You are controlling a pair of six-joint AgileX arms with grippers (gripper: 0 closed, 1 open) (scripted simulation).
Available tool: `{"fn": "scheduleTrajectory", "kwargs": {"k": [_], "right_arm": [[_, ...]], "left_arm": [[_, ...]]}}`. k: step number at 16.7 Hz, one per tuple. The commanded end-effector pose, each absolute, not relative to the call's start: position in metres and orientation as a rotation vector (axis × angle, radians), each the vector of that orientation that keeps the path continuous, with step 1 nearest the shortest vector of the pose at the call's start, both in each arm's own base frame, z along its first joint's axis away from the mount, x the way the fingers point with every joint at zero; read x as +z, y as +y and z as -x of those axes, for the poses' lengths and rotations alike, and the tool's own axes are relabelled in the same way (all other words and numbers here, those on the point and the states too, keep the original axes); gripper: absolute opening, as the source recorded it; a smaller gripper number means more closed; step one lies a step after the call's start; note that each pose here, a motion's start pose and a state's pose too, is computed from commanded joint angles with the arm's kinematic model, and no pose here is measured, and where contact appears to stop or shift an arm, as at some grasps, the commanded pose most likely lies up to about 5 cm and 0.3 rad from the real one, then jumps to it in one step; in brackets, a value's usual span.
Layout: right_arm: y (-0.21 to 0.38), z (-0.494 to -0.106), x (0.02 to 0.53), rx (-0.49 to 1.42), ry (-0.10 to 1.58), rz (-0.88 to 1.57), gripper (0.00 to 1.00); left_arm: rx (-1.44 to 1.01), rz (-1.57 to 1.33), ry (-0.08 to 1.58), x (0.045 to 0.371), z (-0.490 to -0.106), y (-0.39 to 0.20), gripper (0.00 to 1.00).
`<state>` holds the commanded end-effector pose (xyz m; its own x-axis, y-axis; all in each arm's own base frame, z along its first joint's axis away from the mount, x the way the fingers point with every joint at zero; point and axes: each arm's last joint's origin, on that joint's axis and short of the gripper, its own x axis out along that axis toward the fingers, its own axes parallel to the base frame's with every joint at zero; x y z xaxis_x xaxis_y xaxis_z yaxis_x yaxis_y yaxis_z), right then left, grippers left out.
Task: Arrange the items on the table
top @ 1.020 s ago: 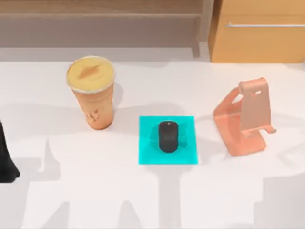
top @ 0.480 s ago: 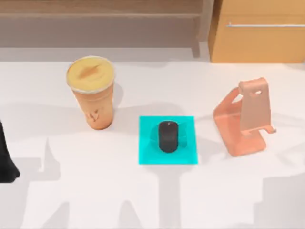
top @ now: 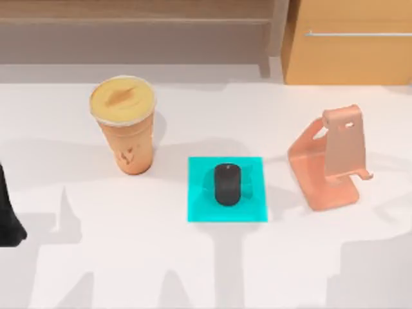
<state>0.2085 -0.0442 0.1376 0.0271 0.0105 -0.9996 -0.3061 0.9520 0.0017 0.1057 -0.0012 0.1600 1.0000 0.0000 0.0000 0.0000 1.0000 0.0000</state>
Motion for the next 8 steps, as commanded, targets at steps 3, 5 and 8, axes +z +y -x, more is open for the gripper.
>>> {"fn": "scheduleTrajectory", "kwargs": {"k": [3,5,8], "right_arm": [[-0.0442,-0.2082,0.1447,0.246,1.525,0.238,0.0],[-0.044,-0.208,0.1432,0.247,1.53,0.236,0.0],[-0.0376,-0.2122,0.1483,0.223,1.475,0.264,0.0]], "left_arm": [[0.0,0.0,0.0,0.16,-0.1057,-0.0012,1.0],[0.0,0.0,0.0,0.16,-0.1057,-0.0012,1.0],[0.0,0.0,0.0,0.16,-0.1057,-0.0012,1.0]]}}
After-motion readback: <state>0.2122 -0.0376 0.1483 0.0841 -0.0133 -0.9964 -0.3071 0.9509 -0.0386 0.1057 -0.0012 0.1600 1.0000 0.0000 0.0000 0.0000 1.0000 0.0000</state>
